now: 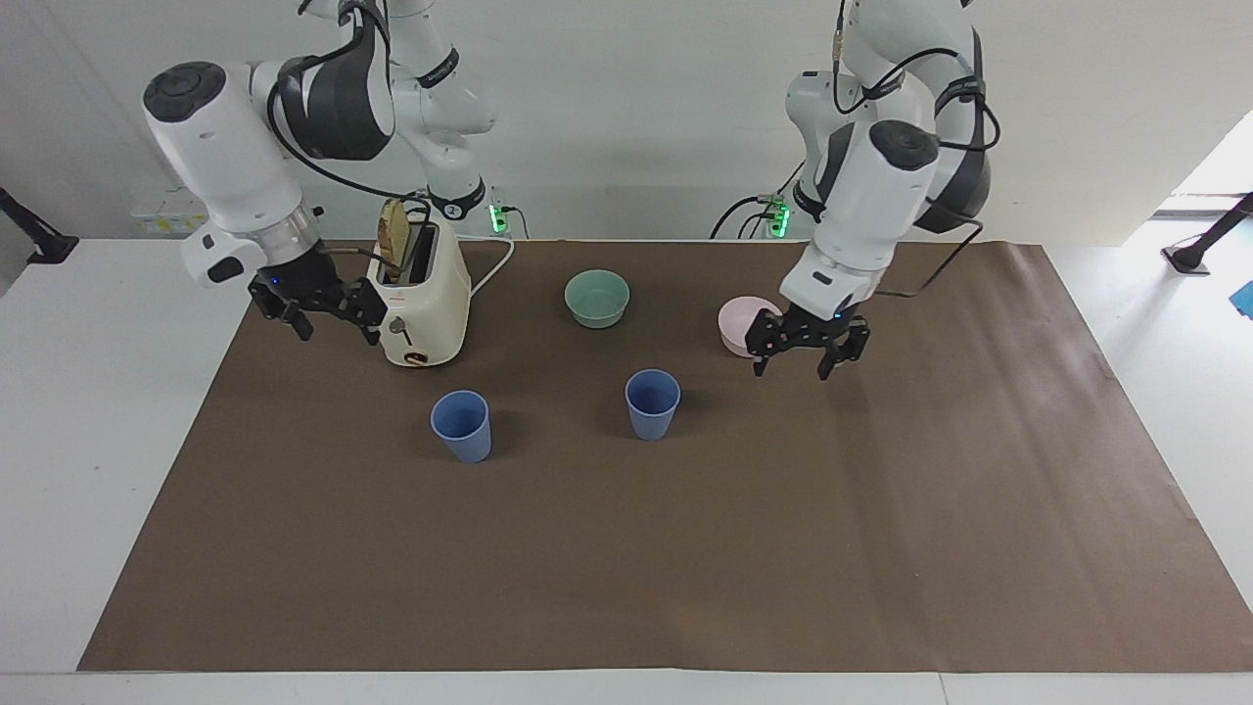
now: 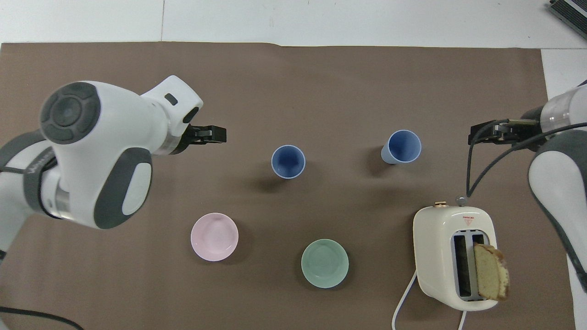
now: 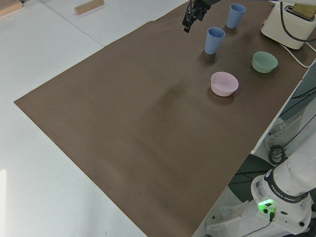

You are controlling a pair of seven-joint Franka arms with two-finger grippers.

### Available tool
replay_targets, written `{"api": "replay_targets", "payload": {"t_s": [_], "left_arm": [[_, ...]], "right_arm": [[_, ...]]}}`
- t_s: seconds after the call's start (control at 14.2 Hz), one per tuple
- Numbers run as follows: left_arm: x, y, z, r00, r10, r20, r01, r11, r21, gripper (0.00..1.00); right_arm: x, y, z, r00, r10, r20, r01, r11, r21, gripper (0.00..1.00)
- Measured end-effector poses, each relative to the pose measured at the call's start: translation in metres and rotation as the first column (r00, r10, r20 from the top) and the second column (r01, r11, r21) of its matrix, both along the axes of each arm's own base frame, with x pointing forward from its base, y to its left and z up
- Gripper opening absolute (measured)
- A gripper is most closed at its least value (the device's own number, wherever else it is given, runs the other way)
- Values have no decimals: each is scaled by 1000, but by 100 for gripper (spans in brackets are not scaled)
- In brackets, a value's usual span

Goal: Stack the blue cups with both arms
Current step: 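Release the cup and withdraw the left gripper while the right gripper reaches, then grasp the other blue cup with the right gripper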

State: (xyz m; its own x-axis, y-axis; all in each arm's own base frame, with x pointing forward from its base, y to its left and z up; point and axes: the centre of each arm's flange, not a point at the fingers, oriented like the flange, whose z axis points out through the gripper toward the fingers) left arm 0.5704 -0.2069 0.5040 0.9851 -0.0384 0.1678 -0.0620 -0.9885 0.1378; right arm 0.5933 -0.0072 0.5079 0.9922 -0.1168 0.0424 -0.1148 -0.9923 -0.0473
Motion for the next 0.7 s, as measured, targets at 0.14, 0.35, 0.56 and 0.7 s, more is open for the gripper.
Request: {"api": "replay_targets", "payload": {"t_s": [0.14,0.35,0.56,0.7], "left_arm": [[7,38,24,1000,-6,11,6,999,48,100],[15,76,66,999,-38,19,35,993,114,100],[17,119,100,998,-69,-11,70,989,133,100],[15,145,117,997,-72,-36,76,988,132,100]], "right_arm": [[15,16,-32,1000,26,12,-26,1000,7,100],[25,40,-65,998,63,-1,-63,998,14,100],[26,44,-97,998,68,-9,-68,998,17,100],[25,54,-118,996,83,-13,-83,996,19,100]]}}
